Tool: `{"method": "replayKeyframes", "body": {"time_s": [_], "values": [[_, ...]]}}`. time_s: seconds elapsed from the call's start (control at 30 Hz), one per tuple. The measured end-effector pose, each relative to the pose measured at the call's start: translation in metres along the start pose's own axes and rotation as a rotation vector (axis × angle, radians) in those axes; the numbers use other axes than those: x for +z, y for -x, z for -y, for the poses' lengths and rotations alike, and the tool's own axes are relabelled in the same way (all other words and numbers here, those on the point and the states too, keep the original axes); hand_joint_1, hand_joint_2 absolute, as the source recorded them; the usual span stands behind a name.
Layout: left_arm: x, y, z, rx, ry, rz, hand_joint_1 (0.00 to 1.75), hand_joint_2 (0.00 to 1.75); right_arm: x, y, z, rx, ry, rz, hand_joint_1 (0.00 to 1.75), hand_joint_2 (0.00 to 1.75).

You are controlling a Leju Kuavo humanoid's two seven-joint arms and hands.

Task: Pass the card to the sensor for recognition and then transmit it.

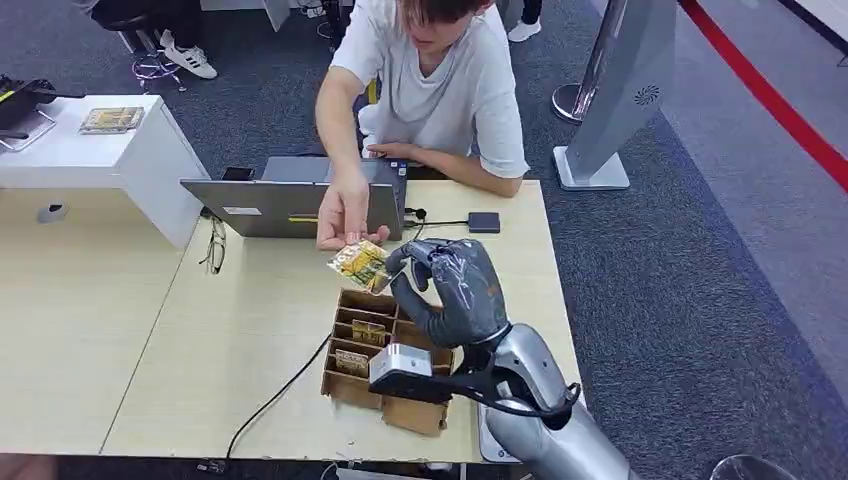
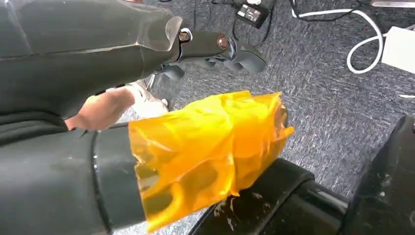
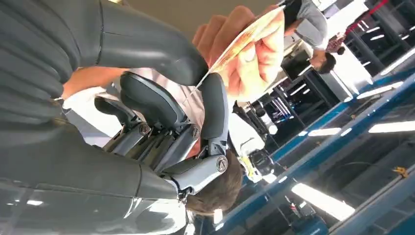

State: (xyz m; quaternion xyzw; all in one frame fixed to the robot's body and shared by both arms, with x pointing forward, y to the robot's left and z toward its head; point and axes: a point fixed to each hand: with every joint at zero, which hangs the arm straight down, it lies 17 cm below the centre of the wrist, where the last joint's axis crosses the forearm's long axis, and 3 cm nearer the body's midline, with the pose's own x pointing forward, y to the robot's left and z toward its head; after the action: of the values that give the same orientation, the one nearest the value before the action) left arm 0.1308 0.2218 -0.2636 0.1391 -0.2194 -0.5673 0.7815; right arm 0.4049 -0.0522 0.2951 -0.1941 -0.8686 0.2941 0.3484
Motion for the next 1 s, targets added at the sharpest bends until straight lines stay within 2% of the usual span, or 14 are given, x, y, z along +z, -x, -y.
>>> {"method": "replayKeyframes", "body": {"time_s": [0.03, 0.07, 0.13, 0.17, 0.37, 0.7, 1.0], "values": [[0.0, 0.0, 0.0, -0.003, 0.001, 0.0, 0.0, 0.0, -0.001, 0.0, -0.002, 0.003, -0.005, -0.002, 1.75, 1.75], [0.0, 0.0, 0.0, -0.007, 0.001, -0.002, 0.0, 0.0, -0.002, 0.001, -0.004, 0.002, -0.012, -0.008, 0.0, 1.75], [0.0, 0.0, 0.0, -0.009, 0.004, -0.002, 0.0, 0.0, -0.002, 0.003, -0.01, 0.002, -0.03, -0.021, 0.0, 1.75], [0.0, 0.0, 0.0, -0.01, 0.004, -0.002, 0.0, 0.0, -0.001, 0.005, -0.012, 0.004, -0.035, -0.026, 0.0, 0.0], [0.0, -0.001, 0.001, -0.016, 0.005, 0.001, 0.0, 0.0, 0.002, 0.006, -0.014, 0.016, -0.012, -0.024, 0.0, 0.0], [0.001, -0.005, 0.003, -0.03, 0.01, 0.009, 0.0, 0.0, 0.024, 0.013, -0.009, -0.008, 0.04, -0.051, 0.0, 0.0], [0.002, -0.004, 0.005, -0.001, 0.004, 0.003, 0.0, 0.0, 0.045, 0.009, 0.014, -0.253, 0.121, -0.052, 0.0, 0.0]]}}
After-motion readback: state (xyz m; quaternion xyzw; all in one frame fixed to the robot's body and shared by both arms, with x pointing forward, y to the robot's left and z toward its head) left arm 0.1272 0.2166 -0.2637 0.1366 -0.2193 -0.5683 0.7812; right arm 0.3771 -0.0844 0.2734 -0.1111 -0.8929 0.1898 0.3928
